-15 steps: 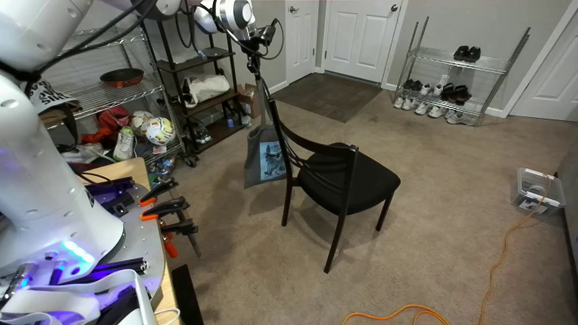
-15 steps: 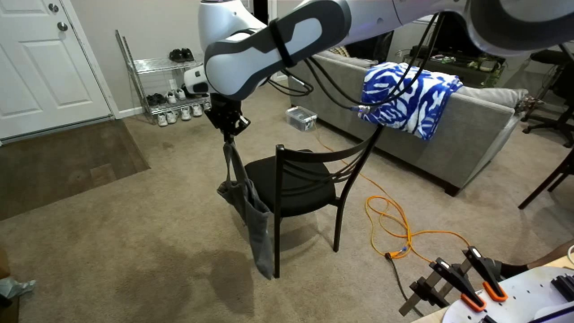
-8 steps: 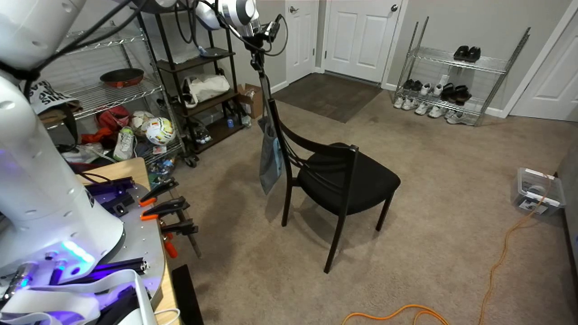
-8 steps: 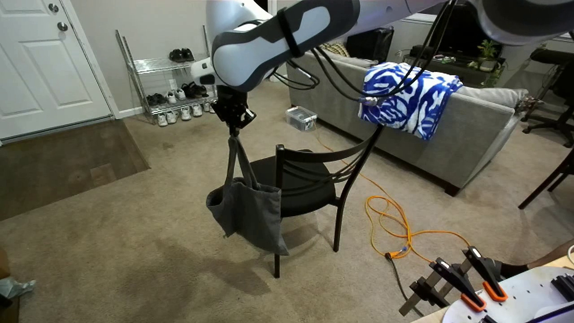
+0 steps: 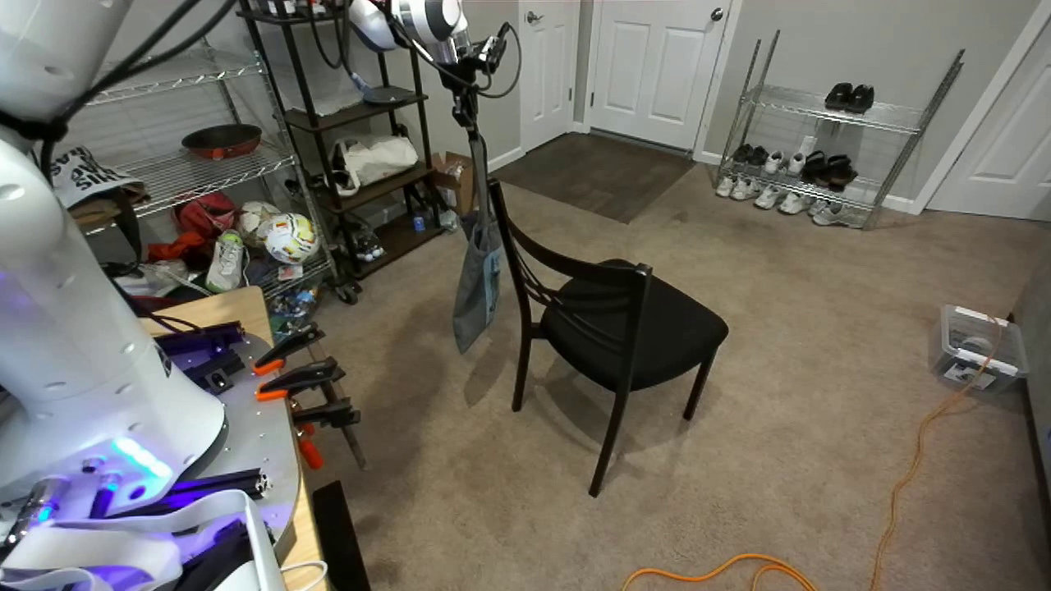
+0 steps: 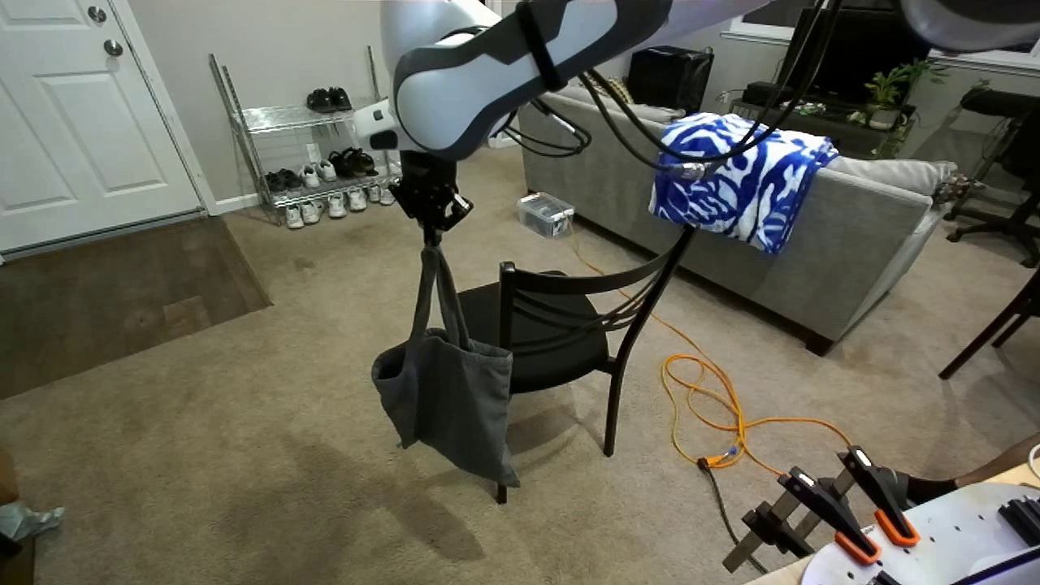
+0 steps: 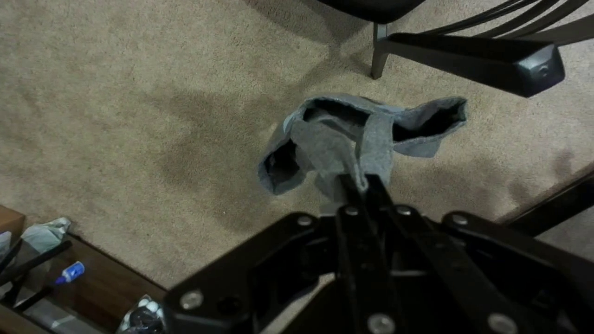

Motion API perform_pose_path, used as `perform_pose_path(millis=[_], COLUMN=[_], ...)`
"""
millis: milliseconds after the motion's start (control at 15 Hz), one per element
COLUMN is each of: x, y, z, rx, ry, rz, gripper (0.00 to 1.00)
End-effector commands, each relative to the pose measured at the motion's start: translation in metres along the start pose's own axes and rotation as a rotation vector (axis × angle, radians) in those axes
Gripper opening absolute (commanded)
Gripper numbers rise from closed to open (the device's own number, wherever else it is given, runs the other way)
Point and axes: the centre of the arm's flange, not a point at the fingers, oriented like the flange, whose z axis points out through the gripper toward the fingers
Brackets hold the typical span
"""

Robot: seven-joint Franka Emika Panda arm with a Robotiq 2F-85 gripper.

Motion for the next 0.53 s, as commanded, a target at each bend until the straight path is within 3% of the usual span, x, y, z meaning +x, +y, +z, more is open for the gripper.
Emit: perform_pose_path(millis=[0,467], x=[0.007,0.008], y=[-0.023,-0.042], z=[-0.016,-0.034], rx=[-0.006,-0.047], ry=[-0.003,-0.010], rz=[-0.003,-0.007], gripper=[0.02,0.02])
